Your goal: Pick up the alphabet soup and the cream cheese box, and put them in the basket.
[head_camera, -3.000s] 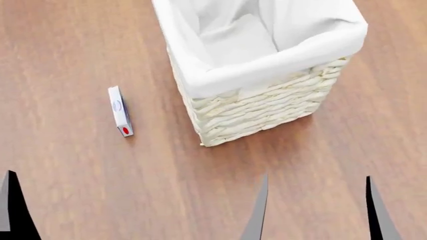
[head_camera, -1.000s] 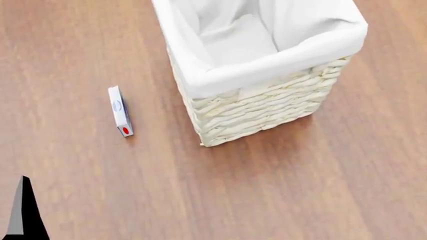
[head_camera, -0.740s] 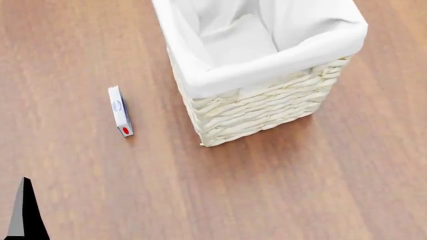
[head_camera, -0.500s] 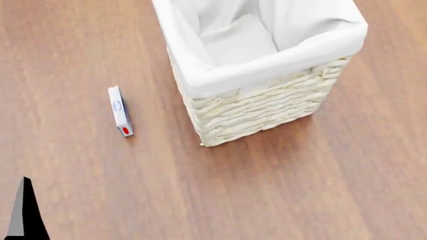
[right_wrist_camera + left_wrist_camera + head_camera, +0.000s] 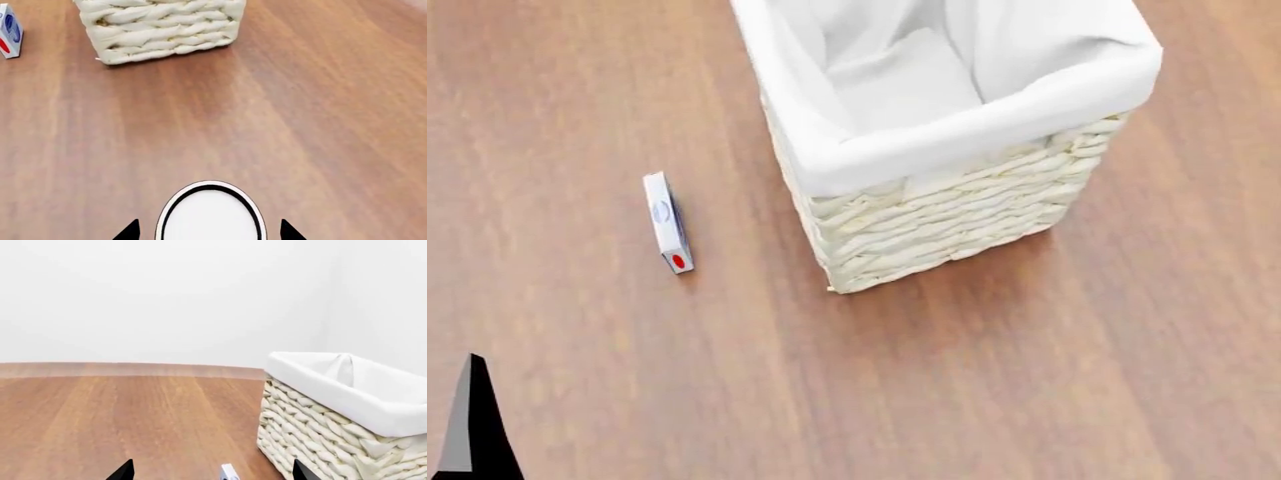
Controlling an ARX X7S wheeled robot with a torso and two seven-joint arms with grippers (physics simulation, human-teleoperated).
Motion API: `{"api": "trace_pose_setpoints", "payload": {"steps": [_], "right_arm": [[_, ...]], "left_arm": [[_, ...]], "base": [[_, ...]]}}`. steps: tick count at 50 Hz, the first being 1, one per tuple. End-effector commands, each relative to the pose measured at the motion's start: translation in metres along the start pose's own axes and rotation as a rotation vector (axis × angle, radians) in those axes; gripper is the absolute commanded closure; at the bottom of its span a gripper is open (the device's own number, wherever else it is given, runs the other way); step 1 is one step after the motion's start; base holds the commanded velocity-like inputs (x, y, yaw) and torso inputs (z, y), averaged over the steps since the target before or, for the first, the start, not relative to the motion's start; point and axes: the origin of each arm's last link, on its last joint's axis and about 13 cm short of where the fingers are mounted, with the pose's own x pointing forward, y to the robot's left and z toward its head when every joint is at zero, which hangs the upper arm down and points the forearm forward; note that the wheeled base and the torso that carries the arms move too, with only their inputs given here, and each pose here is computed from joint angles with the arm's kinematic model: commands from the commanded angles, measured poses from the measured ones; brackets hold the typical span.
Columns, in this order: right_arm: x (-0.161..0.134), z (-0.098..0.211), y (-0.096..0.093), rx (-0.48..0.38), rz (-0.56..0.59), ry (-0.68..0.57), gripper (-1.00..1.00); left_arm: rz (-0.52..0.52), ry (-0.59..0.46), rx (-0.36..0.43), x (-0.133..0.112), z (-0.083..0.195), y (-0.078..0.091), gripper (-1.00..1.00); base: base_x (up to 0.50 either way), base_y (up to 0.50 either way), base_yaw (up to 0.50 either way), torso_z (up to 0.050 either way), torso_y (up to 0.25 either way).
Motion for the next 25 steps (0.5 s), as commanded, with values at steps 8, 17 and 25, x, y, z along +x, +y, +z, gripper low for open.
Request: {"api": "trace_pose_setpoints", "payload": {"steps": [8,17,25], "right_arm": [[0.006,-0.012,0.002,-0.004,-0.004,0.027,-1.0],[0.008,-0.017,0.003,-0.003,-0.007,0.036,-1.0],[0.01,-0.02,0.003,-0.007,-0.004,0.041,-1.0]], "left_arm": [[0.006,0.001,0.002,0.0,-0.001,0.001,-1.0],[0.005,0.0,0.004,0.0,0.0,0.001,-1.0],[0.006,-0.004,0.009,0.0,0.001,0.001,-1.0]], "base": [[0.0,0.0,0.0,0.0,0.0],[0.0,0.0,0.0,0.0,0.0],[0.0,0.0,0.0,0.0,0.0]]}}
